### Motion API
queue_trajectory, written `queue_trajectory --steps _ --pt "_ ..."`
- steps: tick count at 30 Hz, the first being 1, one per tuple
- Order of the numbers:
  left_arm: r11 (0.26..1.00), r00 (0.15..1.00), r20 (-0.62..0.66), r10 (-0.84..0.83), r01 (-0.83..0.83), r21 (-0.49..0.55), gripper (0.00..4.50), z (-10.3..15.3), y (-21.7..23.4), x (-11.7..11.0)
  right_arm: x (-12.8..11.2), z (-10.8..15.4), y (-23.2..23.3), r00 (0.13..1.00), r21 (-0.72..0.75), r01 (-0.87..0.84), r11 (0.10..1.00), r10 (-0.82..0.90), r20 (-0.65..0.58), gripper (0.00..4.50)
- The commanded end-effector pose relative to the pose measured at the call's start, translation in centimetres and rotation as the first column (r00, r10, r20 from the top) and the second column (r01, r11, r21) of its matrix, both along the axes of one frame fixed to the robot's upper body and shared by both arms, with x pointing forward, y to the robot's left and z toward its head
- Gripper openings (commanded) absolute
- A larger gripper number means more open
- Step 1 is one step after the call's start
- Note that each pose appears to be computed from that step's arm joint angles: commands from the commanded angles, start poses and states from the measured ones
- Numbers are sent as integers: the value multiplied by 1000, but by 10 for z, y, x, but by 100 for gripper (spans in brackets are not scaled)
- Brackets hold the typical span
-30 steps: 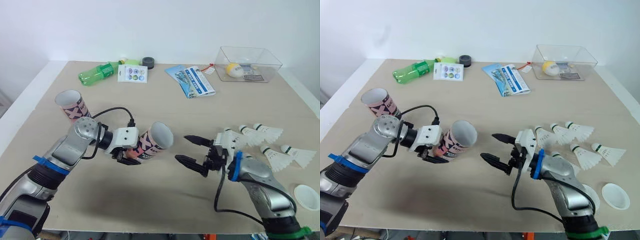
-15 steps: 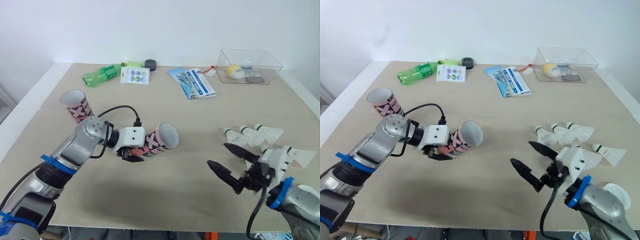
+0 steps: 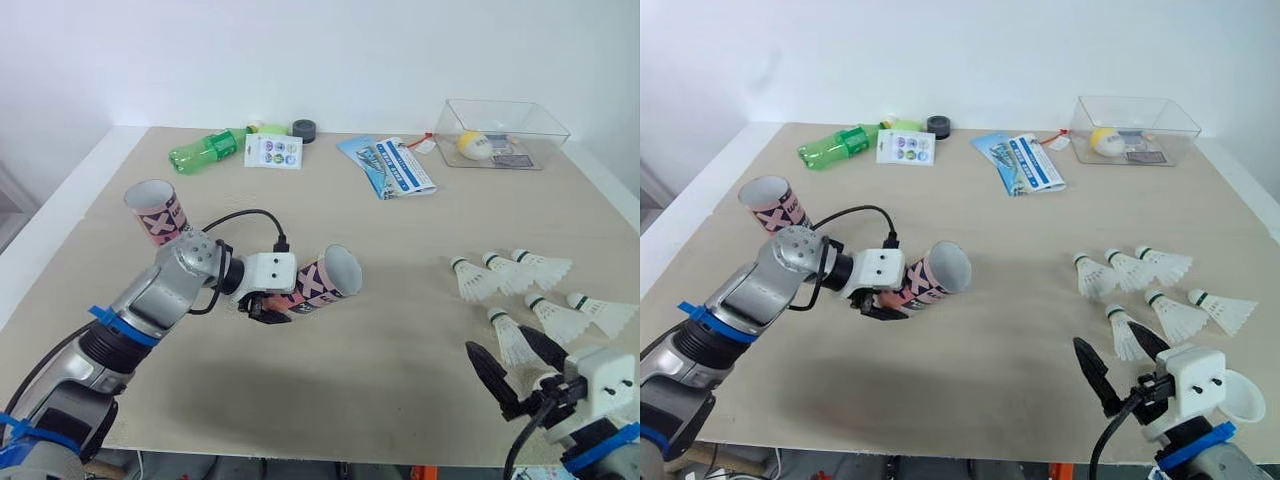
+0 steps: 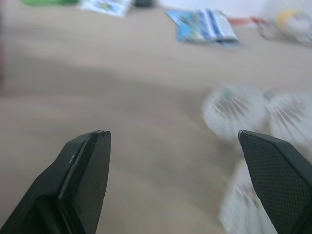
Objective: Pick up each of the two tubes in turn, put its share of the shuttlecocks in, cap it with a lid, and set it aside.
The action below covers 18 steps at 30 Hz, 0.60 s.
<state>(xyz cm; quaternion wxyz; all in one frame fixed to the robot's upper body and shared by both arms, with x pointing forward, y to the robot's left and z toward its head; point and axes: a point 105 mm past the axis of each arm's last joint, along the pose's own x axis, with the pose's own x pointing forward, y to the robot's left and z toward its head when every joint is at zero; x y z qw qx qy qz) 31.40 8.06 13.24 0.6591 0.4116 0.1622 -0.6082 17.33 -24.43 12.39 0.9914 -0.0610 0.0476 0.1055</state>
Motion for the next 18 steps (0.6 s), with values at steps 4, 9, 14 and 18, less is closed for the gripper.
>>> queue_trajectory --steps 4,9,14,18 --pt "1000 1000 -5 -9 9 0 300 -3 -5 -2 -4 2 -2 999 22 44 999 -45 12 450" --pt "1000 1000 0 5 -5 4 300 -3 -2 -1 -1 -8 -7 997 66 69 995 -67 -26 450" --pt "1000 1000 -2 10 -10 -4 300 -3 -3 -4 14 -19 -16 993 139 99 985 -90 -71 450" --pt "1000 1000 -5 17 -17 -10 300 -2 -3 -7 26 -20 -20 993 160 91 983 -77 -89 450"
